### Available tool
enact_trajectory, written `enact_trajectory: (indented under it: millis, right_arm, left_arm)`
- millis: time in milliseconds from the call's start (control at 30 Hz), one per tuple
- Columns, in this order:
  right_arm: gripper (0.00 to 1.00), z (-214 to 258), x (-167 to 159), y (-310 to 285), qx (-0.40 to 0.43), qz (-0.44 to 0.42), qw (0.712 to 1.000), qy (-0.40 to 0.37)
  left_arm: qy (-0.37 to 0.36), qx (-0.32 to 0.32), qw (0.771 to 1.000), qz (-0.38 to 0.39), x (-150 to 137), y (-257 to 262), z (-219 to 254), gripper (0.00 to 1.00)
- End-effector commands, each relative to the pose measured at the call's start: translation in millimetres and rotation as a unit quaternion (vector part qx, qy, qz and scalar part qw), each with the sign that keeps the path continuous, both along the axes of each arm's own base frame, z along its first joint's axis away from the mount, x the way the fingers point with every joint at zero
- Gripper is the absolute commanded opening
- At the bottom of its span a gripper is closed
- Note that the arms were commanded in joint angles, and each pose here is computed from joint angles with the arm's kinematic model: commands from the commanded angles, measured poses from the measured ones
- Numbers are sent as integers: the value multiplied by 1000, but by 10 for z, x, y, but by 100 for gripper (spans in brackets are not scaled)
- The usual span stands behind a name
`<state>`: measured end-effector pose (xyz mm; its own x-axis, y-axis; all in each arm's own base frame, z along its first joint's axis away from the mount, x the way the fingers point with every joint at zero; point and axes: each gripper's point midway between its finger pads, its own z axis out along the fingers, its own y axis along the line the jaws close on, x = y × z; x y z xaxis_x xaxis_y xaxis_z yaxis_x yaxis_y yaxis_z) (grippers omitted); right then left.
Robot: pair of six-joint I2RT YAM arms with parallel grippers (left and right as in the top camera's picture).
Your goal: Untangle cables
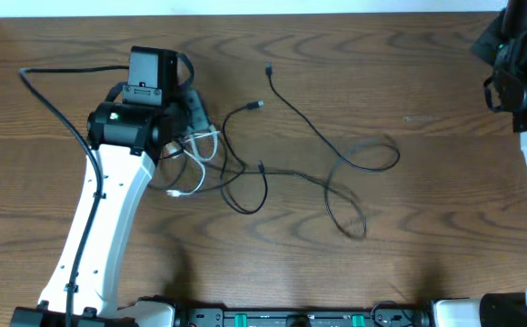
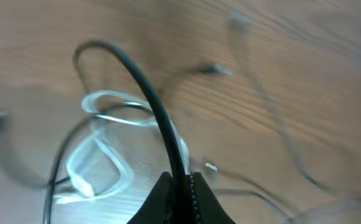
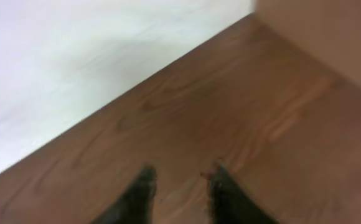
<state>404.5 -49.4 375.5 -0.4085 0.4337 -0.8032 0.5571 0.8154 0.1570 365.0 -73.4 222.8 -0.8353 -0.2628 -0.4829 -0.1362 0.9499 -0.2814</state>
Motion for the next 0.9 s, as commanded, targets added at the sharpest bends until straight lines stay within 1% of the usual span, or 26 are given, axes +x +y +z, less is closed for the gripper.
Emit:
enact_trajectory:
  millis: [0,100,167,200,300,333,433,533,567,667,733,767,867]
  right_arm:
    - [47,-31,63,555,55,167,984,13]
    - [63,-80,71,876,71,270,960,24]
    - [75,-137,70,1017,79,311,946,33]
    - [79,-182,72,1069,83,323,942,40]
    - [81,-329,90,1152,91,337,935,64]
    - [82,-409,108,1166,95,338,933,76]
    - [85,-556,141,1277,112,355,923,96]
    - [89,-654,149,1515,139,405,897,105]
    - [90,-677,138,1625,148,430,884,107]
    - [94,-761,124,1849,173,468,859,115]
    - [95,-828,121,1980,188,484,846,122]
    - [95,-863,116,2063,197,494,837,126]
    - [96,-968,85,2336,214,524,813,138]
  left_arm:
    - [-27,-149,967,-204,-181,-750,274,7]
    - [-51,-201,946,-248,-213,-941,461,7]
    - [-70,-225,933,-271,-226,-1026,584,7]
    - [-79,-228,931,-275,-216,-1039,625,8]
    - [-86,-231,931,-270,-202,-1042,675,8]
    - [-84,-245,927,-272,-240,-1067,721,7]
    - [-108,-276,902,-314,-367,-1168,935,8]
    - [-143,-264,900,-316,-351,-1147,1081,9]
    - [-145,-264,902,-309,-340,-1137,1100,17]
    - [-132,-284,905,-286,-336,-1144,1139,17]
    - [-118,-297,906,-278,-353,-1181,1132,35]
    - [-116,-299,906,-278,-364,-1198,1132,36]
    - [-116,-299,902,-289,-397,-1270,1145,36]
